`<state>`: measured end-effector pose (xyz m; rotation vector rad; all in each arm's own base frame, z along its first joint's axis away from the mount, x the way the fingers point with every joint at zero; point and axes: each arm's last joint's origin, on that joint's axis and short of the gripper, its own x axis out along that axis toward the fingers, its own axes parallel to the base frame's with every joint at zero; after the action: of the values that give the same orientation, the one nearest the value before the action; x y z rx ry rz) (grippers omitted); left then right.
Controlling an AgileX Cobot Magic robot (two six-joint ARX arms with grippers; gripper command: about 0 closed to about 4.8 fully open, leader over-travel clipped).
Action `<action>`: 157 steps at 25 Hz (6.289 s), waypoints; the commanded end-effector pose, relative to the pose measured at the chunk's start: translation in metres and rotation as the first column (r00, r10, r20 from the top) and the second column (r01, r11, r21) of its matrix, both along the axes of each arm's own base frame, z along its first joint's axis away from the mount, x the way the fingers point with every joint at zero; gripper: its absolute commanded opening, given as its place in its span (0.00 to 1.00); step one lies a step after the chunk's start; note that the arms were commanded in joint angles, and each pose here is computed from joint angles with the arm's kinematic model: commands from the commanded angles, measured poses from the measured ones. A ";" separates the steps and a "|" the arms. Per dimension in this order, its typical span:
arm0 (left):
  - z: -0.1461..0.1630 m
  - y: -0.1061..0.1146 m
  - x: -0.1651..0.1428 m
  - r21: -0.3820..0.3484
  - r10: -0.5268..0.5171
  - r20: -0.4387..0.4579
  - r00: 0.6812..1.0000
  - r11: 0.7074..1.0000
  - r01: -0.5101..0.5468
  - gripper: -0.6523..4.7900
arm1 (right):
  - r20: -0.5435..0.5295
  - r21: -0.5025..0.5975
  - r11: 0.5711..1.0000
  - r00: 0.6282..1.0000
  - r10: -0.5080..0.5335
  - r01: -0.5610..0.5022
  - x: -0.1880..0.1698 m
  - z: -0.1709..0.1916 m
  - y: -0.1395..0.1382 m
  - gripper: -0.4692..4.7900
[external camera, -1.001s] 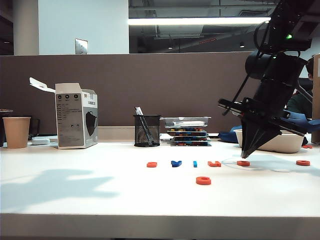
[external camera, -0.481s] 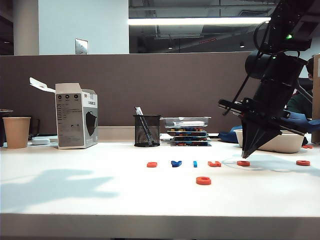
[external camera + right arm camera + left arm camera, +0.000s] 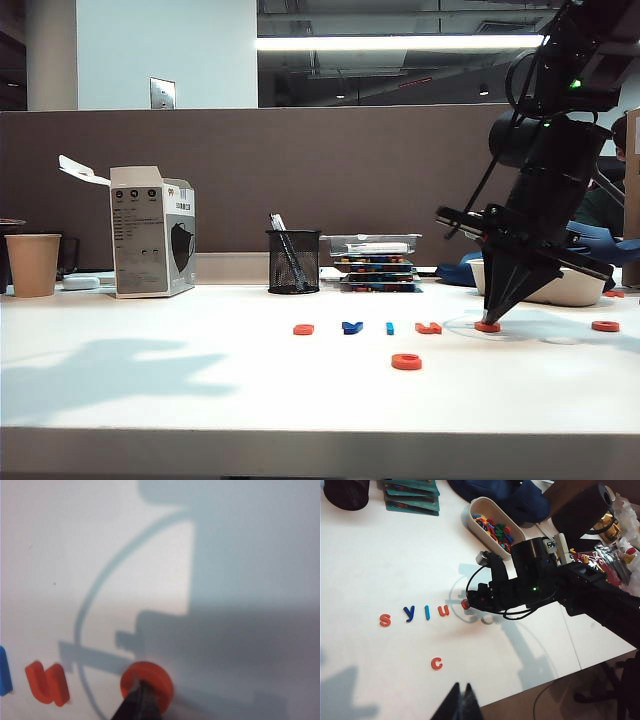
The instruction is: Select the appropriate letters from the row of letter magnets placed on the table to arrange into the word "cool".
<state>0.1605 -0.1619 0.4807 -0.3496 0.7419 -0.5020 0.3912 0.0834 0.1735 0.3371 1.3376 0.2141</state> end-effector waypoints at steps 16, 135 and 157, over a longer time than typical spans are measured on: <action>0.002 0.001 -0.001 -0.007 -0.004 0.016 1.000 1.000 0.004 0.11 | -0.237 -0.054 0.993 0.968 0.086 -0.102 -0.042 -0.016 -0.001 0.08; 0.002 0.001 -0.001 -0.004 -0.005 0.013 1.000 1.000 0.005 0.11 | 0.033 -0.081 0.983 0.986 -0.165 0.168 -0.006 0.000 -0.100 0.08; 0.002 0.001 -0.001 -0.006 -0.005 0.015 1.000 1.000 0.005 0.11 | -0.051 -0.223 0.958 0.979 -0.197 0.181 -0.015 -0.006 -0.103 0.08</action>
<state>0.1605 -0.1620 0.4809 -0.3502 0.7407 -0.5030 0.3819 -0.0177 0.1772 0.3248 1.3070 -0.0484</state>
